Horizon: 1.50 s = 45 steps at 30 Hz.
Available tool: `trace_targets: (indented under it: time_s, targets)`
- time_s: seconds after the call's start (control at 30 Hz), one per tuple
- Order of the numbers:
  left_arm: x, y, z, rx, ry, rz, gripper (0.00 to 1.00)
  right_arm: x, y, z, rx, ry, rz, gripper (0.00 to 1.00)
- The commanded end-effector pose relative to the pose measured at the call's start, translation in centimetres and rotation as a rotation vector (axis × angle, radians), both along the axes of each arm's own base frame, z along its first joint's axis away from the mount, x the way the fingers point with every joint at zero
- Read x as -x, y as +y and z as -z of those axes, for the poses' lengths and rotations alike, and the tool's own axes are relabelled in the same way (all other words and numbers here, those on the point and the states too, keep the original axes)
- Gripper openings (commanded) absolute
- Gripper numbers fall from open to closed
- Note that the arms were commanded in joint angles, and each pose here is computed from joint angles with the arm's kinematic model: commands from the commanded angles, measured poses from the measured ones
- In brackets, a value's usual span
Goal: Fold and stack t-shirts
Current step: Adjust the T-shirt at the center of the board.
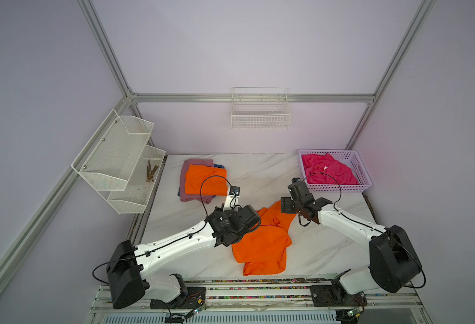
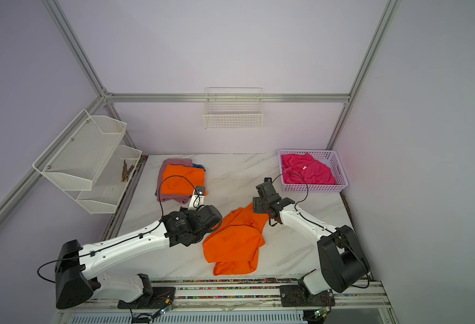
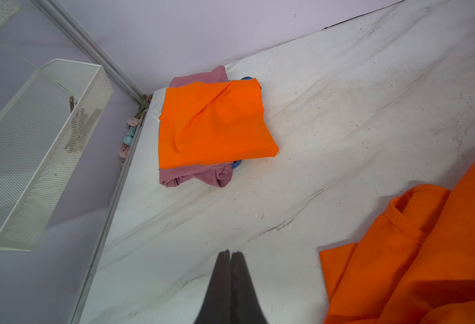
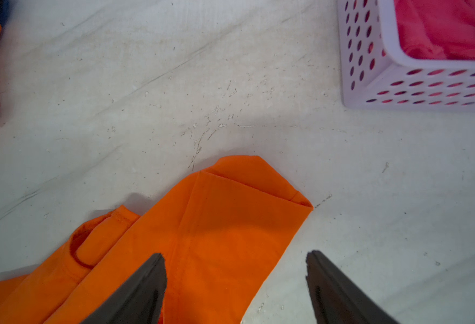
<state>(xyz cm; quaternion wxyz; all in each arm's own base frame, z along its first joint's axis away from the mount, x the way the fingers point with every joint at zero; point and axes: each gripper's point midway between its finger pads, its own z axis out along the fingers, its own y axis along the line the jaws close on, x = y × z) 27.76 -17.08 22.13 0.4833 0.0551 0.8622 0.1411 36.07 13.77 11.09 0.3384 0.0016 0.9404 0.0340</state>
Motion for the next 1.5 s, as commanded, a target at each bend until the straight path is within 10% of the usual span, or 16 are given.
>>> trace_targets:
  time_s: [0.0,0.1,0.37,0.6,0.73,0.83,1.47]
  targets:
    - [0.6,-4.3,-1.0,0.225,-0.006,0.251,0.0,0.4,0.3,0.2,-0.005,0.009,-0.02,0.83]
    - [1.8,-6.0,-0.1,0.294,0.04,0.395,0.0,0.3,1.0,0.3,-0.017,0.019,-0.052,0.83]
    - [1.0,-2.3,1.1,-0.069,0.125,0.122,0.0,0.5,0.8,0.1,-0.023,0.007,-0.04,0.79]
    - [1.4,-2.5,1.3,0.265,0.012,0.198,0.15,0.6,1.7,0.5,-0.039,0.016,-0.097,0.61]
    - [1.6,-1.1,0.4,0.226,-0.004,0.203,0.19,0.5,1.7,0.5,-0.04,0.001,-0.099,0.63]
    - [1.7,-1.0,1.0,0.203,0.041,0.182,0.42,0.1,1.2,1.2,-0.007,0.015,-0.068,0.71]
    - [3.1,-3.7,9.0,0.25,0.255,0.233,0.49,-2.3,3.2,7.0,0.038,0.14,-0.116,0.68]
